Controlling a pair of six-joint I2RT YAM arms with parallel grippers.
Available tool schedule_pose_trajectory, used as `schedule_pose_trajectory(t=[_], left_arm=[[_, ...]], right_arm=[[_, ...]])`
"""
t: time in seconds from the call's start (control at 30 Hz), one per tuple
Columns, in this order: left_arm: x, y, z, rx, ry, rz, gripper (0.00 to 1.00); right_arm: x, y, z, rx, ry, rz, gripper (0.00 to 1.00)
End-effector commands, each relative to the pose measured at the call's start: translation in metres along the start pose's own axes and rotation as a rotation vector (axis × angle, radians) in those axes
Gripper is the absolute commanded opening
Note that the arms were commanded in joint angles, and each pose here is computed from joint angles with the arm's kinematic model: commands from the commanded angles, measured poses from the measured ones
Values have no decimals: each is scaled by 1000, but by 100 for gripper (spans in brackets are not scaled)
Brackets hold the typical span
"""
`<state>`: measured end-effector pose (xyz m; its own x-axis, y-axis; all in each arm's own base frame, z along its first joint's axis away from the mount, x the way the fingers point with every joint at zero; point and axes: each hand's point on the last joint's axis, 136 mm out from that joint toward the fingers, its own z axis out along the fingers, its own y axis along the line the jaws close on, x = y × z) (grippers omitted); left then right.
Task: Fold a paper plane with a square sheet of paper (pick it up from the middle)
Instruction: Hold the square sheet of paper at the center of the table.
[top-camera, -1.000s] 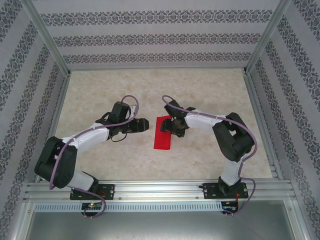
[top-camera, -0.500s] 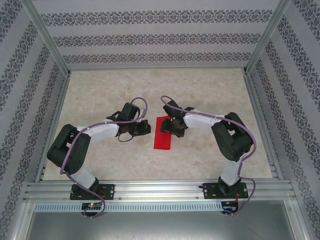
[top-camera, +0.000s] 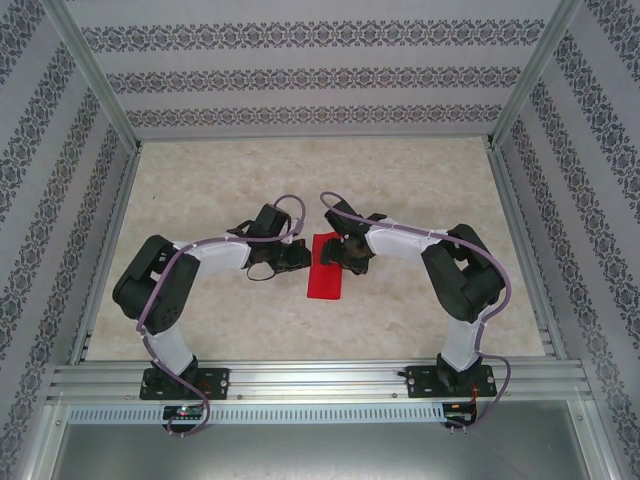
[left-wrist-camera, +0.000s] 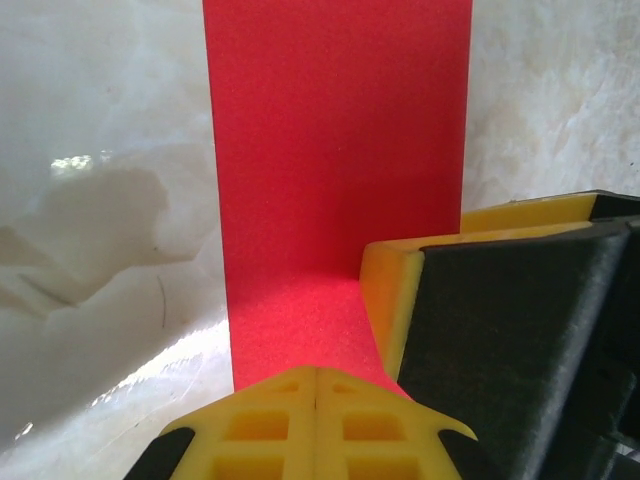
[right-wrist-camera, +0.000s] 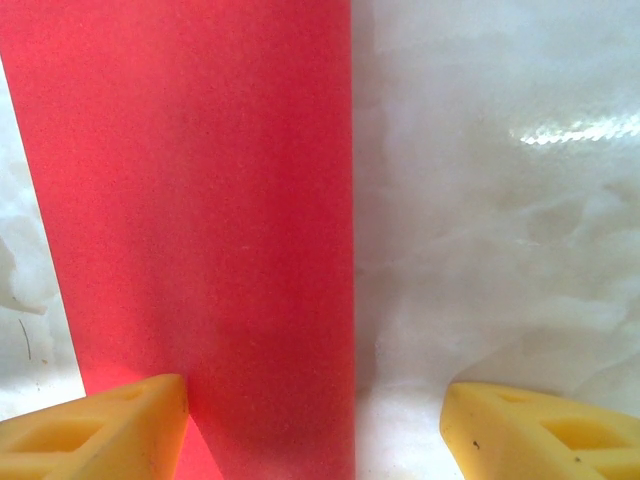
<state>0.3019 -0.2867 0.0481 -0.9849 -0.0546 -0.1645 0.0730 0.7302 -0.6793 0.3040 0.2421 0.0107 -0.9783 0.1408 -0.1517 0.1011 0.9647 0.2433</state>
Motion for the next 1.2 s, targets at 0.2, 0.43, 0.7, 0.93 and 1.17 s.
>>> schedule_pose_trajectory(t=[0.2, 0.43, 0.7, 0.93, 1.17], left_arm=[[-3, -15, 17, 41, 20, 2, 0], [-3, -12, 23, 25, 23, 0, 0], [5, 5, 33, -49, 45, -4, 0], [15, 22, 38, -116, 67, -5, 0], [20, 32, 37, -155, 73, 0, 0]], right_arm=[[34, -47, 44, 163, 112, 15, 72], [35, -47, 44, 164, 111, 16, 72], [35, -47, 45, 165, 111, 17, 72], [29, -39, 39, 141, 95, 15, 72], [3, -16, 4, 60, 6, -3, 75]])
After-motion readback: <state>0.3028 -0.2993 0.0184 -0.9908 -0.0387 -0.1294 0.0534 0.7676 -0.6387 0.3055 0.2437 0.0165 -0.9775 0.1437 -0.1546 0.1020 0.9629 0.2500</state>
